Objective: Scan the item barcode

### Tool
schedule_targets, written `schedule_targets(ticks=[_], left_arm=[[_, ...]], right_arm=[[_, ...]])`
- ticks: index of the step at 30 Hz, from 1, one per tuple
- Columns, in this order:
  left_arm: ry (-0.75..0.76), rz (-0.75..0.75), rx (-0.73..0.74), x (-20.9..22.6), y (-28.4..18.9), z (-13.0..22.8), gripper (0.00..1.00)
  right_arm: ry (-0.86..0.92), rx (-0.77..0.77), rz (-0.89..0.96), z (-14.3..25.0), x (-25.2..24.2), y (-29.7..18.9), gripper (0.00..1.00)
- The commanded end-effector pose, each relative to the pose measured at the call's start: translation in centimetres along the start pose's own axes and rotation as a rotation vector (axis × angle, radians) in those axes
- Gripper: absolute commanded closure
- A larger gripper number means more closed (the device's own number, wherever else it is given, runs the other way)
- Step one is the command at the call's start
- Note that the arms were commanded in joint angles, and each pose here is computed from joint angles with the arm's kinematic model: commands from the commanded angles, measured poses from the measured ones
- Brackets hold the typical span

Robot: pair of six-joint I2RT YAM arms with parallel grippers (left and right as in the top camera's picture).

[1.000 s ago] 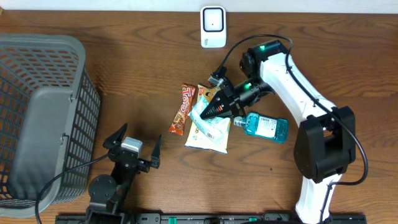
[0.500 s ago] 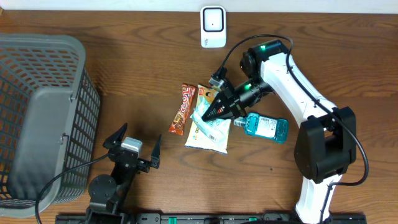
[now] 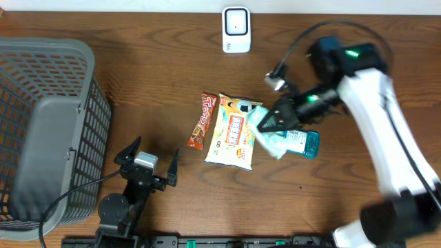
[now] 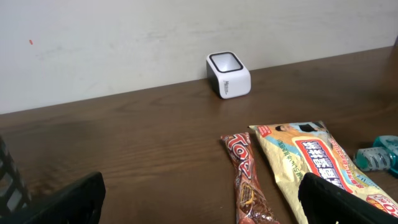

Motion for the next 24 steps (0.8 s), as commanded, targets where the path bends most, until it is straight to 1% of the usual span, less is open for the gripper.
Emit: schedule_targets(ticks=[1,5,9,11,14,16,19,22,24], left_arm=[[0.002,0.004,0.047,0.0,0.1,1.2,0.01],[0.002,0.004,0.047,0.0,0.1,1.2,0.01],[0.002,0.004,0.047,0.0,0.1,1.2,0.01],[0.002,0.004,0.047,0.0,0.1,1.2,0.01],[0.002,0.004,0.047,0.0,0.1,1.2,0.01],[0.002,0.004,0.047,0.0,0.1,1.2,0.01],[0.002,0.004,0.047,0.0,0.1,1.2,0.01],[0.002,0.004,0.047,0.0,0.1,1.2,0.01],[0.002,0.004,0.047,0.0,0.1,1.2,0.01]], right_arm=[[-0.167,-0.098,0.192,0.6,1.7,-2.1,0.99],[-0.364,-0.237,0.38,-1.1,2.9,-3.2,0.99],[-0.533,-0.32,0.45,-3.9,3.6,-2.4,0.99],[-0.645,-0.312,0.459,-5.1,3.8,-1.3,0.99],[-0.78,-0.234,0.503,-5.9,3.4,0.7,0.99],[-0.79,-0.213,0.512,-6.1,3.2,1.3,0.99],[-0.834,-0.268,0.524,-7.3,3.3,1.3,0.99],[-0.86,-0.333,0.658,-9.5,2.4,1.0,0.99],[-0.926,-0.348,0.746,-11.3,1.3,1.3,0.99]])
Point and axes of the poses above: each gripper's point midway between its finger pads, its own y axis out along the fingers, its own x axis along the line the jaws close on, z = x × y, the point moved 9 cm from there along -y, back along the fingers, and after that the axes turned 5 degrees about -y, right-handed, at the moved point
